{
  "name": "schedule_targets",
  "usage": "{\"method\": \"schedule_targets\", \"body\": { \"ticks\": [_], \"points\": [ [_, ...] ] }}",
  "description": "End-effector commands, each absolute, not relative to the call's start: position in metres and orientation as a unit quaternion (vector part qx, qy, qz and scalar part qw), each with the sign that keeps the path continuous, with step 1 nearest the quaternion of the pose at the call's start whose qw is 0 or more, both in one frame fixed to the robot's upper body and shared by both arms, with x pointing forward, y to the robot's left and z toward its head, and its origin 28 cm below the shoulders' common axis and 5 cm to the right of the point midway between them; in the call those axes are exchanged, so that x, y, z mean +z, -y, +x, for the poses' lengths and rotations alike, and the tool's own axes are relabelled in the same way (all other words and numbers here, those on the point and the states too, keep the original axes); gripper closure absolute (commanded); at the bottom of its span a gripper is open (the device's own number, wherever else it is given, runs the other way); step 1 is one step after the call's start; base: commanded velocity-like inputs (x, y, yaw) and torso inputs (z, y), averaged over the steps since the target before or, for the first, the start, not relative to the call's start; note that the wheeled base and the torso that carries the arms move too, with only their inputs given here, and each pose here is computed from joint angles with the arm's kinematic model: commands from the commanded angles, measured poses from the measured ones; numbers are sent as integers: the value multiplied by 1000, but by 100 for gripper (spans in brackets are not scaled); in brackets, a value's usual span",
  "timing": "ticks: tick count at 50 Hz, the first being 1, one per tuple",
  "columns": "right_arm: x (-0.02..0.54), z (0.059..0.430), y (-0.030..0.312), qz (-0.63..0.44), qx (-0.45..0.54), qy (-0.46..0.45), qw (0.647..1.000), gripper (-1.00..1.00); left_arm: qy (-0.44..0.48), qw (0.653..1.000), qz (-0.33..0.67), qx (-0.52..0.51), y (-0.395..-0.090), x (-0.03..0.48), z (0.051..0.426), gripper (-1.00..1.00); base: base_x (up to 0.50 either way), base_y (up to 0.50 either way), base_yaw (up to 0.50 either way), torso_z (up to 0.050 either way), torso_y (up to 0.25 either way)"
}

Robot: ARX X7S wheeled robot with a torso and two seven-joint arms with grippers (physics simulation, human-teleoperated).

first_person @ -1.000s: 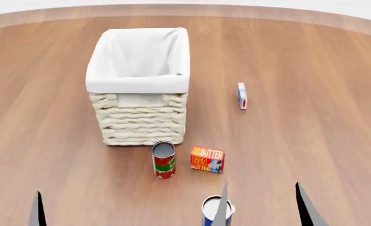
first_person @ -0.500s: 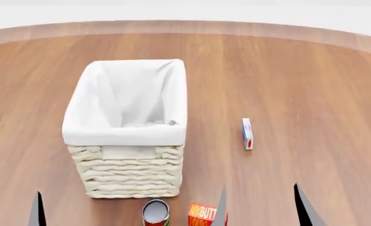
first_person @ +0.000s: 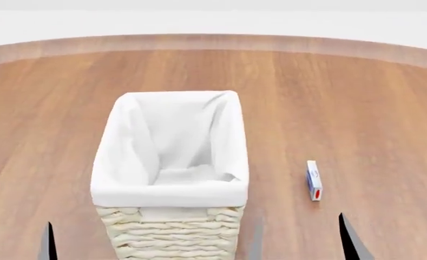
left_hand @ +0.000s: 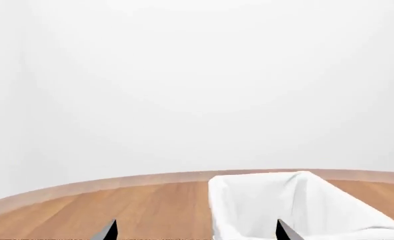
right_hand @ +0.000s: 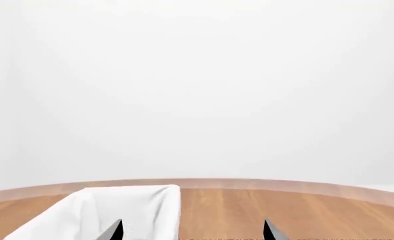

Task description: Pick up the alphabet soup and put it in the basket.

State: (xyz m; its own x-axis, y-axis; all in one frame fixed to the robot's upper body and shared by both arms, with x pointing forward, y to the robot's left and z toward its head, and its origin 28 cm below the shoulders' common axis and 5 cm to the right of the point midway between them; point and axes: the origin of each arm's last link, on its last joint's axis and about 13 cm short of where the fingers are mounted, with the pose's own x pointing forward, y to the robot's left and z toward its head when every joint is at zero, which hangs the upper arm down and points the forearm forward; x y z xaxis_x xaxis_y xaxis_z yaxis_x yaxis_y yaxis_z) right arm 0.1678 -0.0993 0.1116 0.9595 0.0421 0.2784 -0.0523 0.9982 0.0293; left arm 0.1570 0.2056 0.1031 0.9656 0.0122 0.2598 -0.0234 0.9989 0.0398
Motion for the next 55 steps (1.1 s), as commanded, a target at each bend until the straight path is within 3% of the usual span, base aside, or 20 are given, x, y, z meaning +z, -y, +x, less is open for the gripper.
{"method": "schedule_targets", "body": {
  "ticks": [1,22,41,55],
  "points": [
    [112,168,100,22,24,137,990,-100,128,991,21,7,-205,103,157,-100,0,500,0,0,0],
    [109,169,100,20,22,137,990,-100,124,992,24,5,-205,101,158,-100,0,500,0,0,0],
    [110,169,100,24,23,139,990,-100,120,992,25,5,-205,100,159,-100,0,0,0,0,0],
    [136,166,154,-36,-38,172,984,-100,110,994,27,9,-206,95,165,-100,0,0,0,0,0]
  ]
}}
